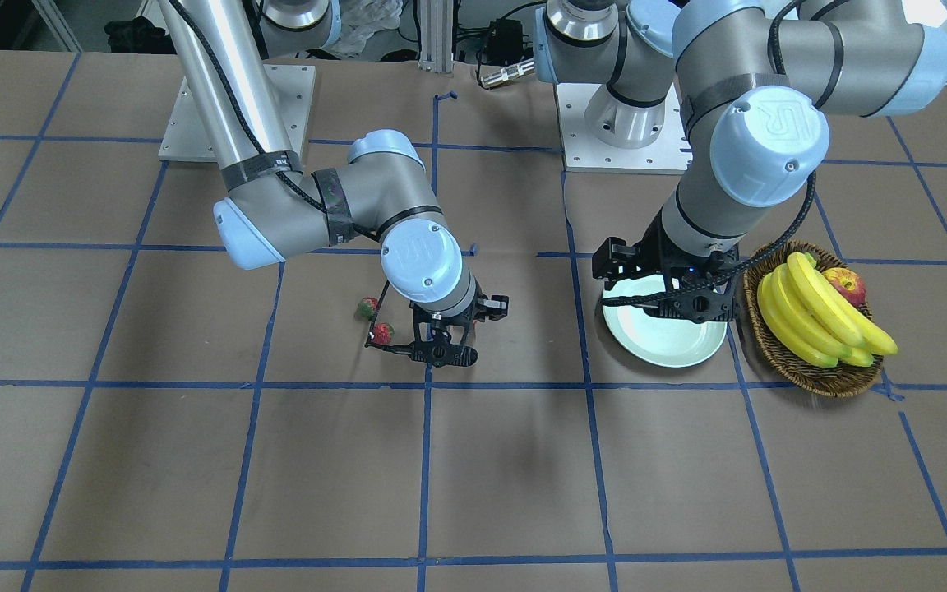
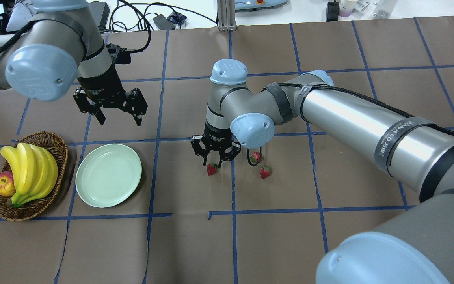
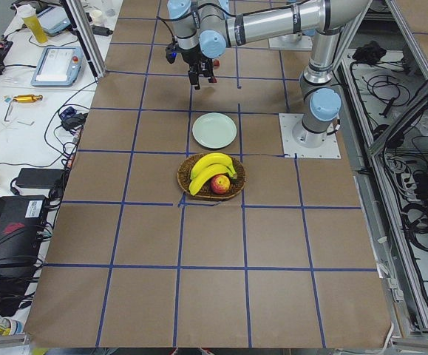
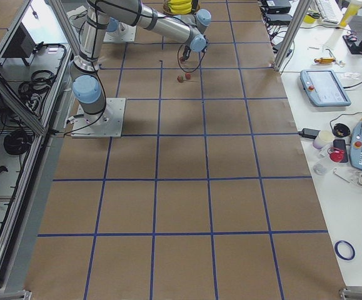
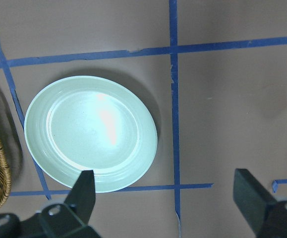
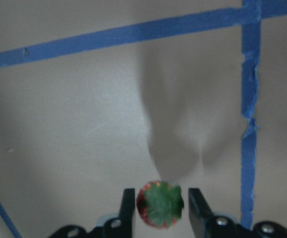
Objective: Collect all strawberries into plate
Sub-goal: 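Carry the strawberry toward the plate and release it on the table, then move the right gripper back over the remaining two strawberries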
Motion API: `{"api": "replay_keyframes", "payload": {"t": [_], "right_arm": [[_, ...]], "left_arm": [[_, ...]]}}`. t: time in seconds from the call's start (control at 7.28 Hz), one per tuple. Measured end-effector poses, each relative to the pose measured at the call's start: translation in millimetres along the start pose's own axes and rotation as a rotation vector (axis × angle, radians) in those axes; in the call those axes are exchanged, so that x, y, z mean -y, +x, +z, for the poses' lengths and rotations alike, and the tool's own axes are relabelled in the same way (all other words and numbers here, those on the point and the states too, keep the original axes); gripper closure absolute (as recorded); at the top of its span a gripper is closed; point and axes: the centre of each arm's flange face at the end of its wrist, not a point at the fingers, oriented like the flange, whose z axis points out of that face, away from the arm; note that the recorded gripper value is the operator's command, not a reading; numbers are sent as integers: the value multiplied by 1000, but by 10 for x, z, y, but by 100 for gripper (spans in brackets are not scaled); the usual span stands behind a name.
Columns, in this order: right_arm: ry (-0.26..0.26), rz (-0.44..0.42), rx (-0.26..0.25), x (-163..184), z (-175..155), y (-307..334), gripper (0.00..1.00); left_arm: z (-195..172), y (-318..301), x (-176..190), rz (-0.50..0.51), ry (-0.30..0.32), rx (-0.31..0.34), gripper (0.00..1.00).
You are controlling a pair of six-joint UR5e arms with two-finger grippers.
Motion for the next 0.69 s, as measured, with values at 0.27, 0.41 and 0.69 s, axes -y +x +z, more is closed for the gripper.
{"api": "replay_keyframes", "payload": {"t": [0.27,0.41,0.69], "right_arm": [[29,4,8,-24,-175,-21,0],[60,0,10,-77,-383,-8,0],[120,-50,-23,-104,-807,199,0]], "left_arm": [[0,-1,0,-1,0,1,0],[-2,-3,-1,-1,0,3,0],[5,-1,-1,-2,-1,2,0]]}}
